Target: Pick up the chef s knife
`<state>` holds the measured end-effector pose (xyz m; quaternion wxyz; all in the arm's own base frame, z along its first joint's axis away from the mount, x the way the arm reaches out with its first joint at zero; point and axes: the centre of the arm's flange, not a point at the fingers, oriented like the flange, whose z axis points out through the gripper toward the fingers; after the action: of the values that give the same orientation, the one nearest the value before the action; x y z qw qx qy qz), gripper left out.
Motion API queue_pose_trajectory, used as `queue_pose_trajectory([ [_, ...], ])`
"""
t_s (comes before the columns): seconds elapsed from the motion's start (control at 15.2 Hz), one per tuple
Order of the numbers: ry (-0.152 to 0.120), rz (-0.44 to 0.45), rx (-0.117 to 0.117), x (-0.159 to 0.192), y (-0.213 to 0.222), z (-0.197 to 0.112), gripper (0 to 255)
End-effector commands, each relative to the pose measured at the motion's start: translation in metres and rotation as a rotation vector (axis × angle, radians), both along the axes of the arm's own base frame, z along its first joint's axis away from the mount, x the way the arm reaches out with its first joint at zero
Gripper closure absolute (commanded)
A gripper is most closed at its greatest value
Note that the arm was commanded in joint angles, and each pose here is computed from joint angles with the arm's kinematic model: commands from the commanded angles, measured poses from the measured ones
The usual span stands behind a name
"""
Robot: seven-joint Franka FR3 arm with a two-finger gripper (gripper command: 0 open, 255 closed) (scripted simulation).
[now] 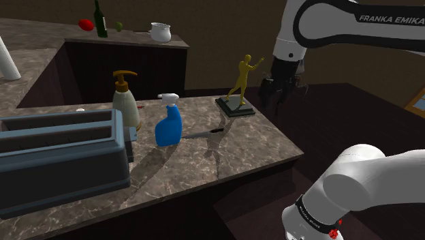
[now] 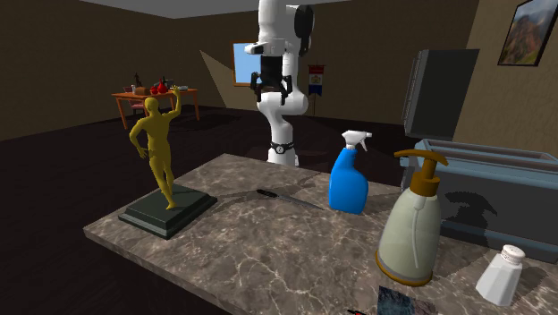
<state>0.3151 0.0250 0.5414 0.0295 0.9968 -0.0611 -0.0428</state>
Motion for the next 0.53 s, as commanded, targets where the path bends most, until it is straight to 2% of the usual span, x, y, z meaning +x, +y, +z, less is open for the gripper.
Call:
queue_pose_trajectory([
  [0.0,0.000,0.000,0.000,0.000,0.000,0.000,0],
  [0.46,-0.017,0.383,0.000,0.062,0.002,-0.061,0],
])
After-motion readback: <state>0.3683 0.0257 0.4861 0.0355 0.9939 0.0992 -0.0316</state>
